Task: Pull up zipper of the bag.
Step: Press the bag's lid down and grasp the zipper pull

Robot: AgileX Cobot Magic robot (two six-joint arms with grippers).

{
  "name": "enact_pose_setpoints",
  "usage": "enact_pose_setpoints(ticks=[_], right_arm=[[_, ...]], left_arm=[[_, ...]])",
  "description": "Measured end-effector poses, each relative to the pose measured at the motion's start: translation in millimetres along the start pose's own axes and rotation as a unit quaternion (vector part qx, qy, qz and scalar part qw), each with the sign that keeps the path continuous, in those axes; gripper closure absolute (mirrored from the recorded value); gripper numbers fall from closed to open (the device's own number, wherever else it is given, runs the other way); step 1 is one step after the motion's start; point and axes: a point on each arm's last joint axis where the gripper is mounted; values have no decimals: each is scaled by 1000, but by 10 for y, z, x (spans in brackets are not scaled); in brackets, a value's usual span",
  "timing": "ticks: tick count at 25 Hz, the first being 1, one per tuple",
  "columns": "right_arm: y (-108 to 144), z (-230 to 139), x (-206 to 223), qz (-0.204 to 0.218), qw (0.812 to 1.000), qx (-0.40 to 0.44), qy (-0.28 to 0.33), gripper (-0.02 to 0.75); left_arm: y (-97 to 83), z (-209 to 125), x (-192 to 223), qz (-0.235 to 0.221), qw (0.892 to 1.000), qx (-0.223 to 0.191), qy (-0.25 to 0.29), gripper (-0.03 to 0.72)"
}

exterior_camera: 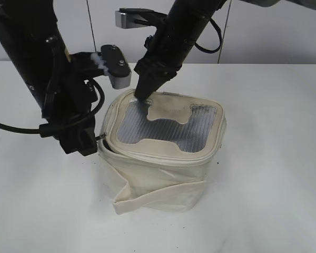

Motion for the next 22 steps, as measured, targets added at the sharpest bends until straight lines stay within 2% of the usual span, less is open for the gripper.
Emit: enact_pose_setpoints(ticks=[1, 2, 5, 8, 12, 15, 17, 22], right_arm=[[0, 0, 0, 0, 1000, 0, 0, 688], [0, 0, 0, 0, 1000, 0, 0, 688], [0, -1, 0, 0, 1000, 0, 0, 688], [0, -1, 0, 0, 1000, 0, 0, 688], [0, -1, 0, 0, 1000, 0, 0, 688], [0, -1, 0, 0, 1000, 0, 0, 688], [0, -1, 0, 0, 1000, 0, 0, 688], [1, -2, -1, 0, 1000, 0, 1, 688]], left_arm=[[-4, 6, 0, -2, 1000, -2, -3, 619], [-9, 12, 0, -5, 1000, -4, -7, 641], [-35, 21, 0, -19, 1000, -11, -11, 640], [-83, 10, -3, -46, 998, -38, -4, 640], [-97, 9, -4, -53, 994, -92, 0, 640], [-112, 9, -6, -61, 987, -149, 4, 640], [-140, 30, -4, -67, 983, -171, 5, 640], [-345, 196, 21, -75, 980, -186, 8, 640]])
Point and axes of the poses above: a point on each arm's last joint axis where the gripper is mounted, x pointing out along that axis toward the gripper, y along the wrist's bending axis when the last joint is at zero, z = x × y, and after that the axes turned 7 degrees about x, right-handed
